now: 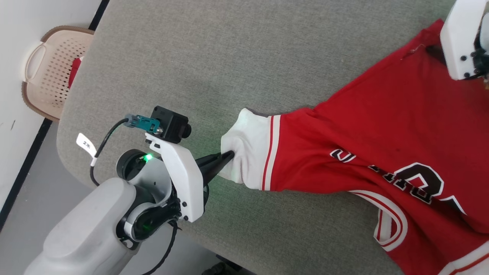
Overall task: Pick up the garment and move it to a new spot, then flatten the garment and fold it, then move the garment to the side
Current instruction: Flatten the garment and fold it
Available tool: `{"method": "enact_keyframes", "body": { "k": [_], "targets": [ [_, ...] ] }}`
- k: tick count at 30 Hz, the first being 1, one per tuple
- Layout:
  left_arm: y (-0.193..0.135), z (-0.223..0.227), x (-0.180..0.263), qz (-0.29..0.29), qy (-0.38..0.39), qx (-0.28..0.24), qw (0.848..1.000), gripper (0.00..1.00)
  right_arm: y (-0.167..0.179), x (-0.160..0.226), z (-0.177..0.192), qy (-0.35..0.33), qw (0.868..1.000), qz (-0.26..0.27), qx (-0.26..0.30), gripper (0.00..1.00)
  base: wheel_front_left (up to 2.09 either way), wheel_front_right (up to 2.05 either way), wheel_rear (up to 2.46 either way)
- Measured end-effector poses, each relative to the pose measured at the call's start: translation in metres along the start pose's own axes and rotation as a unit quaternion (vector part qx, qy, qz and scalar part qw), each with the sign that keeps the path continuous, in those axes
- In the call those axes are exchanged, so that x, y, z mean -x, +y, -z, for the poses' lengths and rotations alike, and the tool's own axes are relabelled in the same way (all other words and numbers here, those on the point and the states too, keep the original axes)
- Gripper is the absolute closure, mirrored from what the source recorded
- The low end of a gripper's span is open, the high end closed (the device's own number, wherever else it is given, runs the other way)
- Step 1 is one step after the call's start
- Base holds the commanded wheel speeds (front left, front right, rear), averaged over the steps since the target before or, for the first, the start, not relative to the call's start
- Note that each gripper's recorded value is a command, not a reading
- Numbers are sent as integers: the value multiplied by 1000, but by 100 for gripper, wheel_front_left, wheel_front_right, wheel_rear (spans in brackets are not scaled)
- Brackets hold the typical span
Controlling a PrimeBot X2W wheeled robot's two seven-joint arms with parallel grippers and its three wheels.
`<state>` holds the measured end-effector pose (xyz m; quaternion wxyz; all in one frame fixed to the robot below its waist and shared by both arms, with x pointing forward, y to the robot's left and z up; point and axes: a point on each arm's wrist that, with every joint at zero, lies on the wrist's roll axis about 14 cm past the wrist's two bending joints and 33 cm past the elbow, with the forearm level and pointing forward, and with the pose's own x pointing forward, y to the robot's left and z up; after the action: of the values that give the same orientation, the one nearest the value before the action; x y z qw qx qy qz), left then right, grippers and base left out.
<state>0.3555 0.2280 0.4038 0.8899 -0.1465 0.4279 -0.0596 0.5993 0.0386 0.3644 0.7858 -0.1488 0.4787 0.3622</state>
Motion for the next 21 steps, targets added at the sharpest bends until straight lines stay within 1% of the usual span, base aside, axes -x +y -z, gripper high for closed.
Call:
{"method": "enact_keyframes", "body": {
  "k": [3, 4, 5, 7, 10, 13, 16, 17, 21],
  "targets": [
    [2, 3, -1, -3, 3, 5, 1000, 100, 1, -3, 4, 25, 1000, -4, 3, 0, 0, 0, 0],
    [3, 3, -1, -3, 3, 5, 1000, 100, 1, -1, 5, 32, 999, -4, 6, 21, 0, 0, 0],
    [4, 2, -1, -5, 3, 5, 1000, 100, 2, 0, 7, 37, 999, -4, 9, 100, 0, 0, 0],
    [6, 0, -1, -5, 2, 5, 1000, 100, 2, 4, 9, 40, 999, -5, 10, 100, 0, 0, 0],
    [11, -10, 1, -10, -2, -1, 1000, 100, 4, 11, 8, 22, 1000, -8, 5, 100, 0, 0, 0],
    [17, -31, 7, -19, -16, -17, 1000, 100, 2, 24, 7, -2, 1000, -8, -4, 100, 0, 0, 0],
    [23, -59, 14, -31, -36, -38, 998, 100, -6, 46, 3, -37, 999, 7, -2, 100, 0, 0, 0],
    [23, -59, 14, -31, -36, -38, 998, 100, -6, 46, 3, -37, 999, 7, -2, 100, 0, 0, 0],
    [22, -103, 30, -45, -67, -77, 994, 100, -19, 89, -13, -107, 994, 32, 1, 100, 0, 0, 0]
  ]
}}
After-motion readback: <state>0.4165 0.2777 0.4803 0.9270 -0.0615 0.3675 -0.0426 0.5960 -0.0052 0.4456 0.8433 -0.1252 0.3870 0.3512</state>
